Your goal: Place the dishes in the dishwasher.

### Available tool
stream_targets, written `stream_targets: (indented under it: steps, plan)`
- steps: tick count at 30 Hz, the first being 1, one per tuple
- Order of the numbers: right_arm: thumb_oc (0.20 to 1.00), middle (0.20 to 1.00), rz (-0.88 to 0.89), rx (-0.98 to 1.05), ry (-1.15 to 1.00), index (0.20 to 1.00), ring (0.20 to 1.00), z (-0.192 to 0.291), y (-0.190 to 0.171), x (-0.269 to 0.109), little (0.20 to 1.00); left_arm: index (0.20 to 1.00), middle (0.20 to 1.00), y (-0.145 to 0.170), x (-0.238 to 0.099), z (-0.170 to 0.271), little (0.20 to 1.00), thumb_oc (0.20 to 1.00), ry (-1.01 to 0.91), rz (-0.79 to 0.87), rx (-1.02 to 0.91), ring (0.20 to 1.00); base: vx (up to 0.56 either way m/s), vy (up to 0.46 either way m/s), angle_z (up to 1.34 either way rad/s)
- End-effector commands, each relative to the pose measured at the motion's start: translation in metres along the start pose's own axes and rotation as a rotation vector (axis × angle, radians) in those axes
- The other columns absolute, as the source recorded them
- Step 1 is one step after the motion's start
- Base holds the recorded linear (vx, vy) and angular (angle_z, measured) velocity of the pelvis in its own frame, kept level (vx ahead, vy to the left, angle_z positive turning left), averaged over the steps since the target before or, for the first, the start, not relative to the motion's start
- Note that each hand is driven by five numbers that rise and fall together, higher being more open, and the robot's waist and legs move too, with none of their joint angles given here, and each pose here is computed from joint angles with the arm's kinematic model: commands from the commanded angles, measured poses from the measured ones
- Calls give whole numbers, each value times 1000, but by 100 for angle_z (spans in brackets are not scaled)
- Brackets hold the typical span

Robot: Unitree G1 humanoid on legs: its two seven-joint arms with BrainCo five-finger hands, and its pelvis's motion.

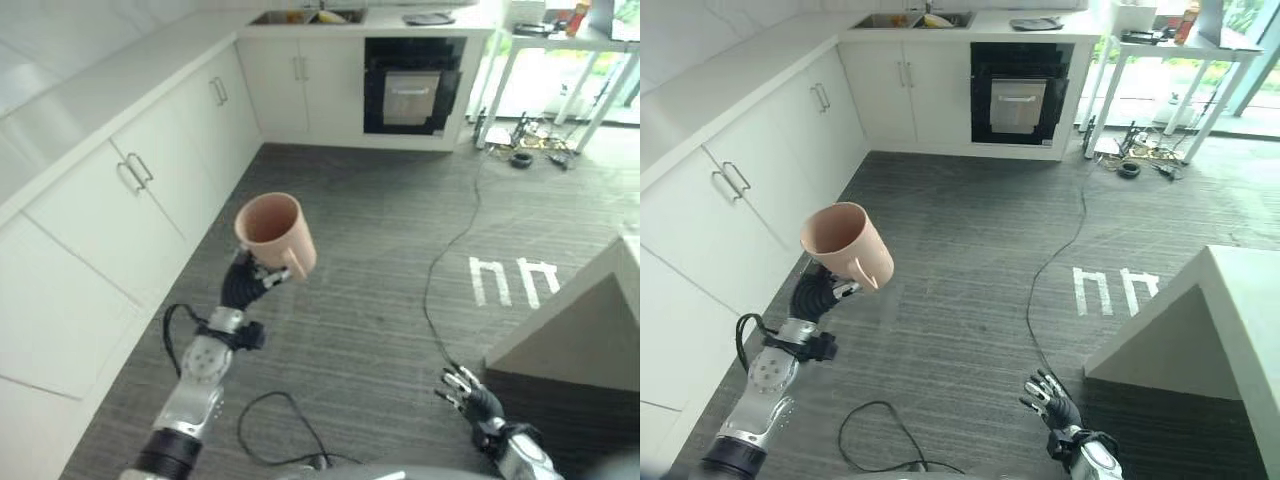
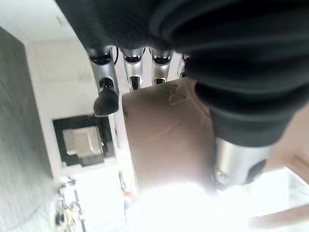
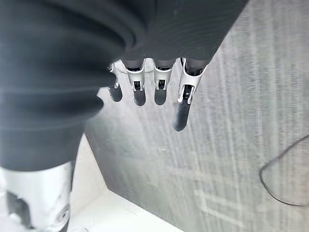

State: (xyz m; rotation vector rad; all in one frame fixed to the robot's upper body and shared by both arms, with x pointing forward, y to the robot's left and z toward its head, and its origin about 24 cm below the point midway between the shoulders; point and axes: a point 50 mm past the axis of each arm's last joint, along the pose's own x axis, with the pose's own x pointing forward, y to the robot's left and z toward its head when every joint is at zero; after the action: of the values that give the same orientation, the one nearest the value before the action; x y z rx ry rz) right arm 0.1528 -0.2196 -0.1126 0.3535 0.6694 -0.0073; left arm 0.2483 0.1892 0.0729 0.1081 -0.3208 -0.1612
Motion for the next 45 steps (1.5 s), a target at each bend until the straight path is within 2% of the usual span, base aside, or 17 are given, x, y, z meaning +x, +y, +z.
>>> stream_targets:
  steps: [1,11,22,26,33,38,42,45]
  plan:
    - [1000,1000,-14,-25,-64,1000,1000,14,7,5,1000,200,200,11,27,32,200,200,-192,37,-6,200,-9,-206,11]
    - [1000,1000,-3,-87,-57,1000,1000,23,12,10,1000,200,200,19,23,31,200,200,-195,55,5,200,38,-171,3]
    - [1000,1000,-45,-75,-36,1000,1000,14,2,-2,1000,200,200,34,10,20,200,200,-132,73,42,200,484,237,-7]
    - [1000,1000,-44,-42,-53,1000,1000,9,9,-3,1000,200,200,30,16,24,200,200,-146,20,79,200,370,320,-23]
    - [1000,1000,-19,-44,-66,1000,1000,11,24,5,1000,200,200,20,22,24,200,200,-150,39,93,200,248,180,24]
    - [1000,1000,-25,-3,-116,1000,1000,22,12,-1,1000,200,200,26,26,32,200,200,-178,25,125,200,361,-111,74]
    - [1000,1000,-25,25,-137,1000,1000,21,12,-1,1000,200,200,17,20,26,200,200,-165,-18,151,200,682,-323,78]
    - [1000,1000,-18,1,-118,1000,1000,26,12,3,1000,200,200,17,15,21,200,200,-137,10,140,200,598,-422,2]
